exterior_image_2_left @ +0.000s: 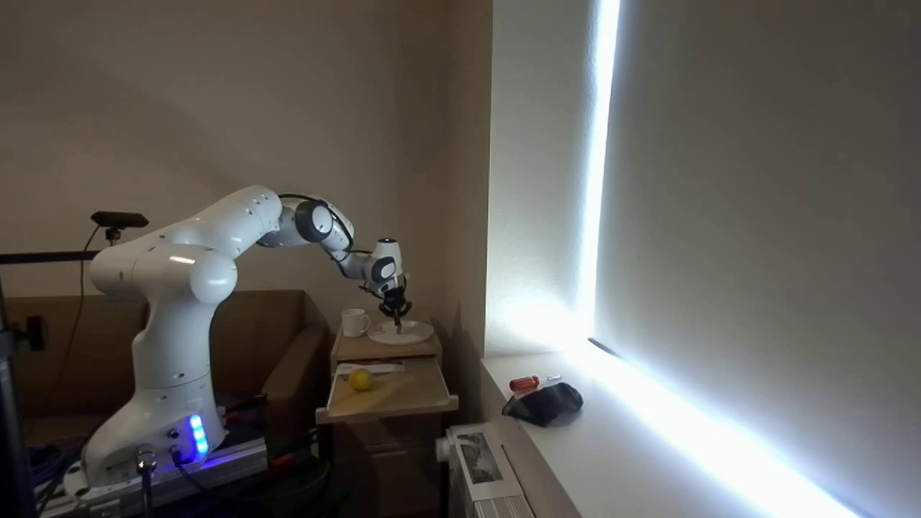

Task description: Put the key on the white plate

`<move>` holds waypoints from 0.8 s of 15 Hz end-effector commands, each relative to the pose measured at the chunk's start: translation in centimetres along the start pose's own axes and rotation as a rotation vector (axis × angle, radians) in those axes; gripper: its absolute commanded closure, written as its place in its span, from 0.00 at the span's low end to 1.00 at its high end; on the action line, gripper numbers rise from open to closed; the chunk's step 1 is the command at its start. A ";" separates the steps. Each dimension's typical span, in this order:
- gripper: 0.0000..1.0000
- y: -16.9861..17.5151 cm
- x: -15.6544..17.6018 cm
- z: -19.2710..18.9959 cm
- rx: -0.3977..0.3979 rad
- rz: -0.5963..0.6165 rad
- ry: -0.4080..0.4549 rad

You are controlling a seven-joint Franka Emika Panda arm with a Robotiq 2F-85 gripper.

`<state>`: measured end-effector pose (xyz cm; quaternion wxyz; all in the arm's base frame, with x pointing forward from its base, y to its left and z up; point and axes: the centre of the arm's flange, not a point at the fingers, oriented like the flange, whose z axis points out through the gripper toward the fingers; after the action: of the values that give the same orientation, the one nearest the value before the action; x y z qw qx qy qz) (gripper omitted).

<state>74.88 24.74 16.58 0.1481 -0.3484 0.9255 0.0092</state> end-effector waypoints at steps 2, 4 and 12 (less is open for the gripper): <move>0.98 -0.7 -0.5 2.1 -0.006 0.072 0.029; 0.85 -0.6 0.1 2.8 0.002 0.087 0.055; 0.19 0.1 -0.2 0.6 -0.008 0.058 0.076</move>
<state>74.43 24.30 13.90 0.1126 -0.3173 0.9416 0.0008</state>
